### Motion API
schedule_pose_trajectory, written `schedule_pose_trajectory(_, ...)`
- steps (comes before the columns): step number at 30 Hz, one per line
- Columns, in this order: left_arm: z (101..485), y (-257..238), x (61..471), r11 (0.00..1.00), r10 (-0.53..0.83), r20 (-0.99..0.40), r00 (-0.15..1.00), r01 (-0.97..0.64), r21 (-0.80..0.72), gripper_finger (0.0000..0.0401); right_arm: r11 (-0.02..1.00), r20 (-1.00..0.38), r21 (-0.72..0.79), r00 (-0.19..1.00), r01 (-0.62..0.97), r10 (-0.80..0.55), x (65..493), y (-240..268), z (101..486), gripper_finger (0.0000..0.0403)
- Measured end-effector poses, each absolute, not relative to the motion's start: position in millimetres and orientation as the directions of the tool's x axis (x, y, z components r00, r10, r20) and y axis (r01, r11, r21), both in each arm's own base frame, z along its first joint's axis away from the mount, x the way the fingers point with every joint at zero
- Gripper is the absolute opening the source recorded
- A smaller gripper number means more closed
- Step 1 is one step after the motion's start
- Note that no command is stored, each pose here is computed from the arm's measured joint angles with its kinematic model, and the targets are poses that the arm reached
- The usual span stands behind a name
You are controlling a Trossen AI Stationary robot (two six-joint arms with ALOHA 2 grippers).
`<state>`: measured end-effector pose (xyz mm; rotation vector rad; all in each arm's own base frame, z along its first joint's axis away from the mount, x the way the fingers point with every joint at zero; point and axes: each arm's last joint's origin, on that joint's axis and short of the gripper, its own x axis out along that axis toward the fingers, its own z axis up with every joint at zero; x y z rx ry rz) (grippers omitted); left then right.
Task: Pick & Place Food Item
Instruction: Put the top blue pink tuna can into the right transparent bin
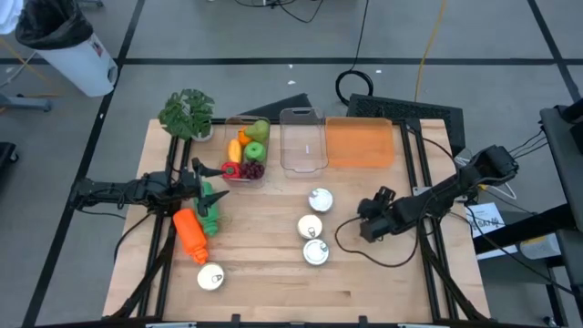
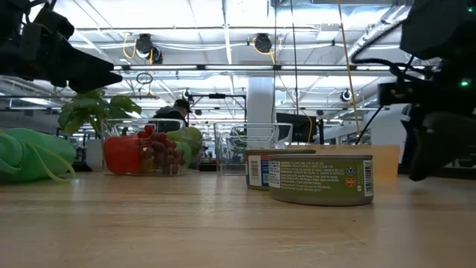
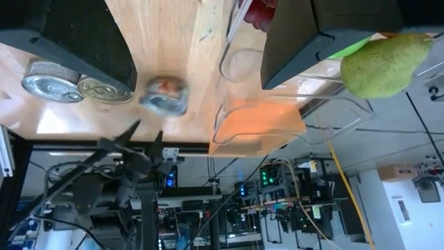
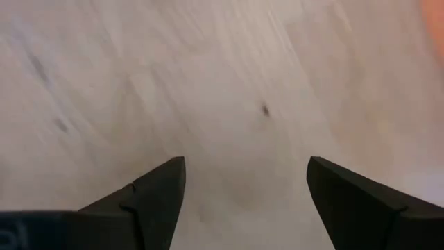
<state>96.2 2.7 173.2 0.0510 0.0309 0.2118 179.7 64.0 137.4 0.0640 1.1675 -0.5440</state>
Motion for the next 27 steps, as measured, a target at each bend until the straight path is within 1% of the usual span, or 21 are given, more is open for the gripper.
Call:
schedule_pose_trajectory(5,173.4,2.7,96.2,0.976,0.211,-0.020,0.977,-0.210,0.053,0.0324,0.886,-0.875,-0.190,0.337,0.422,-0.348,185.7,66.7,138.7,0.0285)
schedule_pose_trajectory(8,173.4,2.7,96.2,0.976,0.211,-0.020,0.977,-0.210,0.050,0.0324,0.903,-0.851,-0.160,0.408,0.399,-0.331,193.0,69.4,140.7,0.0285)
schedule_pose_trajectory(11,173.5,2.7,96.2,0.976,0.211,-0.020,0.977,-0.210,0.052,0.0324,0.921,-0.801,-0.145,0.504,0.360,-0.323,202.6,72.6,144.8,0.0285)
schedule_pose_trajectory(17,173.6,2.7,96.2,0.976,0.211,-0.019,0.977,-0.210,0.052,0.0324,0.965,-0.682,-0.079,0.692,0.251,-0.236,224.3,82.3,156.0,0.0286)
schedule_pose_trajectory(21,173.6,2.7,96.2,0.976,0.211,-0.019,0.977,-0.210,0.052,0.0324,0.987,-0.617,0.009,0.778,0.162,-0.122,236.3,89.7,161.2,0.0286)
schedule_pose_trajectory(23,173.7,2.7,96.2,0.976,0.211,-0.018,0.977,-0.210,0.051,0.0324,0.985,-0.579,0.042,0.808,0.167,-0.113,240.9,91.8,162.9,0.0286)
schedule_pose_trajectory(27,173.7,2.7,96.2,0.976,0.211,-0.018,0.977,-0.210,0.052,0.0324,0.959,-0.524,0.153,0.842,0.240,-0.127,252.7,88.1,160.3,0.0286)
